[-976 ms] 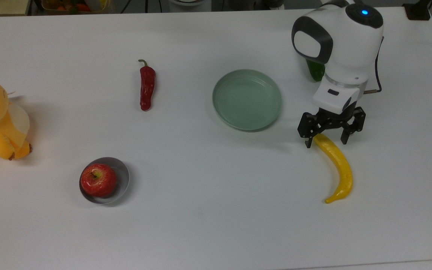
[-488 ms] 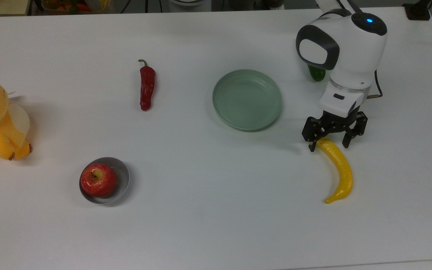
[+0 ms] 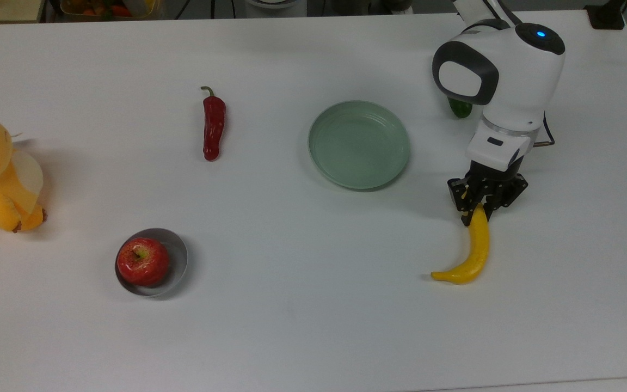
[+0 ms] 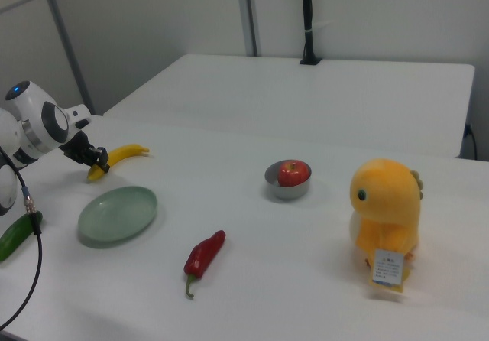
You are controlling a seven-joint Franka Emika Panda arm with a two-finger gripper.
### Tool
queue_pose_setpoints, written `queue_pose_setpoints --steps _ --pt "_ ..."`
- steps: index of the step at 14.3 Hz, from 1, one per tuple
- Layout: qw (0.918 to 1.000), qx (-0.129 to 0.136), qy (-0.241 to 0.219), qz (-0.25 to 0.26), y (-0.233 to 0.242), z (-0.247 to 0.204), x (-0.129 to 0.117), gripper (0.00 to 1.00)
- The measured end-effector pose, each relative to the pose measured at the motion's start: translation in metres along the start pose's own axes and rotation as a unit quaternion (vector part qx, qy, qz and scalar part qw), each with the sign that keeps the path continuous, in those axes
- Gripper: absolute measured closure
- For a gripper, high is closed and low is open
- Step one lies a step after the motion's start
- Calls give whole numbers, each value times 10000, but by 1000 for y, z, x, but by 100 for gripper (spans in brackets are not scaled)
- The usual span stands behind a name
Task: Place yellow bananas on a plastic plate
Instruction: 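Lower the gripper onto the banana's stem end and close it, then lift the banana and carry it over the green plate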
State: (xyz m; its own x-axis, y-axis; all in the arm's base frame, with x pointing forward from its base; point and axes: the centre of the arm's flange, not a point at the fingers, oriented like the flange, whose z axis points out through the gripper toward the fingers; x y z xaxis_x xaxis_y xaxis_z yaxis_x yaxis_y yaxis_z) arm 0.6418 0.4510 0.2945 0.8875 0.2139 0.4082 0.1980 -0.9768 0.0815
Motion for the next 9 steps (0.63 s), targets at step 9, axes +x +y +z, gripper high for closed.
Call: queue_pose_setpoints --steps 9 --pt "9993 -90 194 312 49 -36 27 67"
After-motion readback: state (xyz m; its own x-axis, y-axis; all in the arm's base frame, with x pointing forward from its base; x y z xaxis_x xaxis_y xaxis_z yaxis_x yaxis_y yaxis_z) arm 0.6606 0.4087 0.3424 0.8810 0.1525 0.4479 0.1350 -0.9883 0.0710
